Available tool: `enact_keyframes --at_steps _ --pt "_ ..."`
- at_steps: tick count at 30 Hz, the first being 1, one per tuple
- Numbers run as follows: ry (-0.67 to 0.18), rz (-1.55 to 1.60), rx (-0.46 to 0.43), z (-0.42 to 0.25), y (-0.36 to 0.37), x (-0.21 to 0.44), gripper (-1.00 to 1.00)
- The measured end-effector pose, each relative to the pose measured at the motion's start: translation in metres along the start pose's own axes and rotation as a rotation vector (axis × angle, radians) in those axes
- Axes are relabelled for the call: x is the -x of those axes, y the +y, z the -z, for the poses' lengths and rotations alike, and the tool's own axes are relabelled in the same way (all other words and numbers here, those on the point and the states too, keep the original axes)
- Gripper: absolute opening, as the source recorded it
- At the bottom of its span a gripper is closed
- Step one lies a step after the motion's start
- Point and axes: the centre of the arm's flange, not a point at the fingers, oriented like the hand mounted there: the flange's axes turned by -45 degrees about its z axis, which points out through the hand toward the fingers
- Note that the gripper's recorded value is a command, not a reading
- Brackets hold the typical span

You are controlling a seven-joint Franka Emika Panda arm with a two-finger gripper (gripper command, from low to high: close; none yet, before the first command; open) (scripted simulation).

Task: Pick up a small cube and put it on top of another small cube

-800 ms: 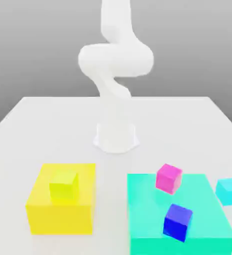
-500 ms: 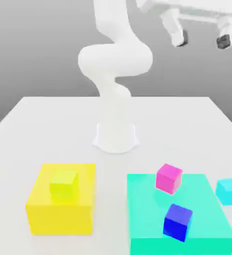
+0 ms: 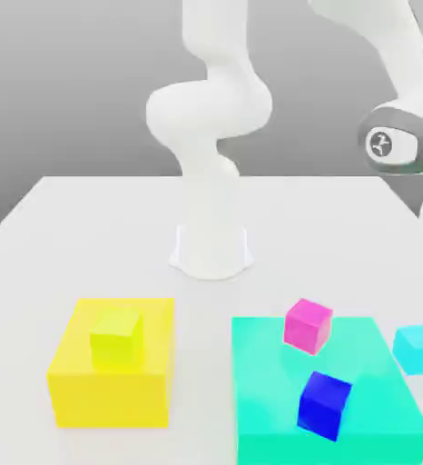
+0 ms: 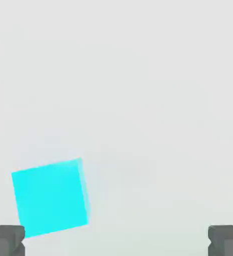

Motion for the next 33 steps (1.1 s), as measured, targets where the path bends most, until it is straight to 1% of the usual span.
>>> enact_keyframes --at_steps 5,6,13,18,19,23,26,28,31,32,33 --pt "-0.014 0.041 -0.015 -0.064 -0.009 -0.002 0.00" --pt "-0.014 0.042 -0.015 -0.072 -0.010 -0.002 -1.00" --pt "-0.016 0.042 -0.016 -0.072 -0.010 -0.002 -1.00" --pt "-0.016 0.041 -0.016 -0.020 -0.009 -0.002 -1.00" --pt "-0.018 0.012 -0.015 -0.008 0.003 0.004 -1.00" --pt "-0.024 -0.214 -0.009 0.044 0.085 0.070 -1.00" --pt "-0.024 -0.432 -0.009 0.089 0.143 0.155 -1.00" --pt "-0.020 -0.546 -0.011 0.115 0.165 0.206 -1.00" --pt "-0.019 -0.559 -0.012 0.087 0.170 0.211 -1.00" --pt "-0.018 -0.560 -0.013 0.074 0.169 0.212 1.00" --pt "-0.018 -0.560 -0.013 0.074 0.169 0.212 1.00"
